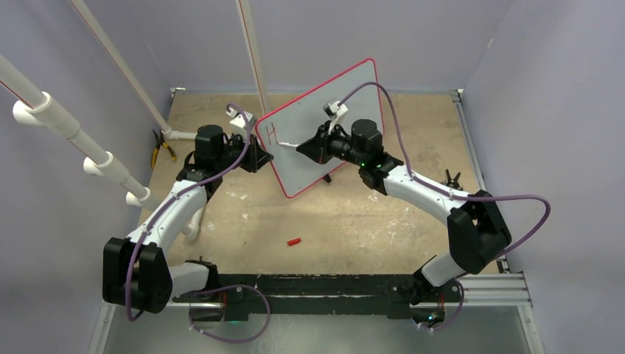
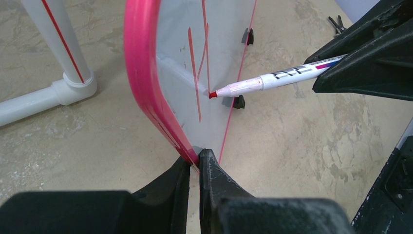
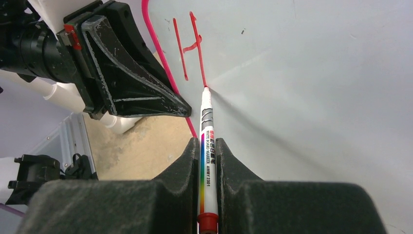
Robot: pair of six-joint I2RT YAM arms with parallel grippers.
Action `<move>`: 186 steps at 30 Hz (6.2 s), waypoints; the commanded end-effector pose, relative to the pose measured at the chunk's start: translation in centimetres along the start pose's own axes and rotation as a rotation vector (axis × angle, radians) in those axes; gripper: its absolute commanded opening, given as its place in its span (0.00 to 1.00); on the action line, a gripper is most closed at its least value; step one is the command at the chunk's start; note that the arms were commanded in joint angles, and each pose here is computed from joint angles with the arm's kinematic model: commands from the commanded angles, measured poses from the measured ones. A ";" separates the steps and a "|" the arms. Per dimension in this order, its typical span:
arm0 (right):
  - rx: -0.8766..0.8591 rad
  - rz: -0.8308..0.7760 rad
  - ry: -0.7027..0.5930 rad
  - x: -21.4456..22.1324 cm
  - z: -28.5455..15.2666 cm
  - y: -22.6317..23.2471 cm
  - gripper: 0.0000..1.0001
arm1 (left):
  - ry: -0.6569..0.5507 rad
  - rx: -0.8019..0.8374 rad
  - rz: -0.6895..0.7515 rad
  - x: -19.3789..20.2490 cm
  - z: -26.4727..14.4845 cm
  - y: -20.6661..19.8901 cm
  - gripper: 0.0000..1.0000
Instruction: Write a sentence on the whiteboard
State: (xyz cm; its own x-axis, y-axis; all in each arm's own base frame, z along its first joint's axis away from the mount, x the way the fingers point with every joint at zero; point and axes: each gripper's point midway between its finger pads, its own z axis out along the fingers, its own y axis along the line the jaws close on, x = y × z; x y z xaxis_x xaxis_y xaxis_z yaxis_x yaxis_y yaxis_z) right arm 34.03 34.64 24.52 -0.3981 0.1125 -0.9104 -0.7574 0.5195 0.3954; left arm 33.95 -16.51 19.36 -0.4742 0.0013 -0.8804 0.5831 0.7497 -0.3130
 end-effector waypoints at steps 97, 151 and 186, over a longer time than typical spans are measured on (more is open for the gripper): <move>0.069 -0.058 -0.042 -3.5 -0.6 -2.4 0.00 | -0.056 0.013 0.067 -2.1 -0.1 -0.2 0.00; 0.093 -0.054 -0.072 -4.0 -0.9 -2.6 0.00 | -0.061 0.018 0.066 -2.3 -0.1 -0.4 0.00; 0.140 -0.059 -0.094 -5.4 -1.9 -2.6 0.00 | -0.066 0.010 0.067 -2.3 -0.3 -0.3 0.00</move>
State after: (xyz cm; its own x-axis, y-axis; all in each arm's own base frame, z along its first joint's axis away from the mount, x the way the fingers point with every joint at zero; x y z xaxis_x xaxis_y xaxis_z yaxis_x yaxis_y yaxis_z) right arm 36.03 32.28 25.61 -0.3794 0.1120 -0.9184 -0.7186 0.5895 0.3688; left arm 33.99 -16.54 19.41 -0.4718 0.0005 -0.8817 0.5846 0.7487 -0.3124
